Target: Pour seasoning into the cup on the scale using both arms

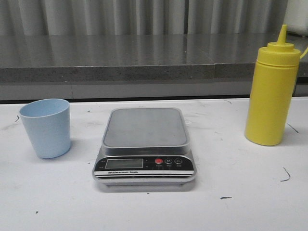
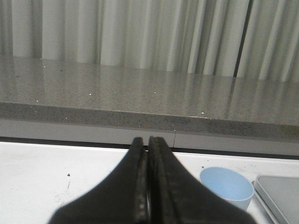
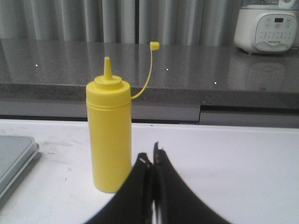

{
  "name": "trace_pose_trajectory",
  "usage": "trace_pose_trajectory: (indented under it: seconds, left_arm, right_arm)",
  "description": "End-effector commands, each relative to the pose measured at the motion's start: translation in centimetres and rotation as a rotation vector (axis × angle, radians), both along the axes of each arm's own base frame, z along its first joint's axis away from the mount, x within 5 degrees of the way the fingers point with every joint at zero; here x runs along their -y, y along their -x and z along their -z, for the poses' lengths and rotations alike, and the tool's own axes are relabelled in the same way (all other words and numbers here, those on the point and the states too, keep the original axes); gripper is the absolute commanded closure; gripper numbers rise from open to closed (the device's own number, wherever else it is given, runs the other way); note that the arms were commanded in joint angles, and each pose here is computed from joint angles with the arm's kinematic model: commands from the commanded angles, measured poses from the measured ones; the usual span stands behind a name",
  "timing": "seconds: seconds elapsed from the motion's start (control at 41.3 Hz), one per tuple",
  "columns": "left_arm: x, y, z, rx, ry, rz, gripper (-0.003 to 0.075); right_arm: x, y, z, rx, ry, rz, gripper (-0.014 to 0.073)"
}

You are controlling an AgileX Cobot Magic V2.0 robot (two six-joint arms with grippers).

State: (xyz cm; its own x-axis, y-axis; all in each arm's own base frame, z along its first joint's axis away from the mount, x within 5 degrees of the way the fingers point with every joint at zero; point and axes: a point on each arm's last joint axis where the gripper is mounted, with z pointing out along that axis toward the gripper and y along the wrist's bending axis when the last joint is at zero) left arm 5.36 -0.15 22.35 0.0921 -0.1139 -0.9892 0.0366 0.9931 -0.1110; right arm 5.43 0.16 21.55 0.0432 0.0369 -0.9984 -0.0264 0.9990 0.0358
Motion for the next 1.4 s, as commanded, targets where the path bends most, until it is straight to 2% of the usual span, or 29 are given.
trace_pose_trajectory:
  seconds: [0.0, 0.121, 0.266, 0.363, 0.46, 0.774, 1.185, 1.282, 1.354, 1.379]
  left_arm:
    - [0.0, 1.2, -4.3, 0.153, 0.021, 0.008, 0.0740]
    - [0.0, 2.3, -8.4, 0.180, 0.013, 0.015, 0.0740]
    - [0.1, 2.6, -12.5, 0.100, 0.004, 0.028, 0.0740]
    - [0.2, 2.0, -14.2, 0.014, -0.001, 0.036, 0.0740]
    - [0.3, 1.0, -14.7, -0.068, -0.005, 0.041, 0.0740]
    - [0.4, -1.7, -13.4, -0.253, -0.009, 0.046, 0.0740]
    - [0.5, -2.8, -12.5, -0.357, -0.005, 0.054, 0.0740]
    - [0.5, -3.3, -12.0, -0.411, -0.024, 0.047, 0.0733]
    - [0.4, -3.8, -11.7, -0.445, -0.039, 0.041, 0.0671]
    - [0.4, -4.0, -11.6, -0.458, -0.041, 0.040, 0.0631]
  right_arm:
    - [0.0, 1.1, -4.2, 0.155, 0.002, 0.004, 0.0662]
    - [0.0, 1.9, -7.7, 0.158, 0.004, -0.002, 0.0662]
    - [-0.1, 2.0, -11.9, 0.114, 0.007, -0.010, 0.0662]
    - [-0.1, 1.4, -13.8, 0.045, 0.010, -0.015, 0.0662]
    - [-0.2, 0.3, -14.5, -0.057, 0.013, -0.021, 0.0662]
    - [-0.3, -3.9, -12.2, -0.360, 0.018, -0.030, 0.0662]
    - [-0.4, -7.1, -10.3, -0.540, 0.037, -0.036, 0.0653]
    - [-0.4, -7.5, -10.0, -0.568, 0.038, -0.037, 0.0583]
    - [-0.4, -7.5, -10.0, -0.568, 0.038, -0.037, 0.0448]
    - [-0.4, -7.5, -10.0, -0.568, 0.040, -0.037, 0.0371]
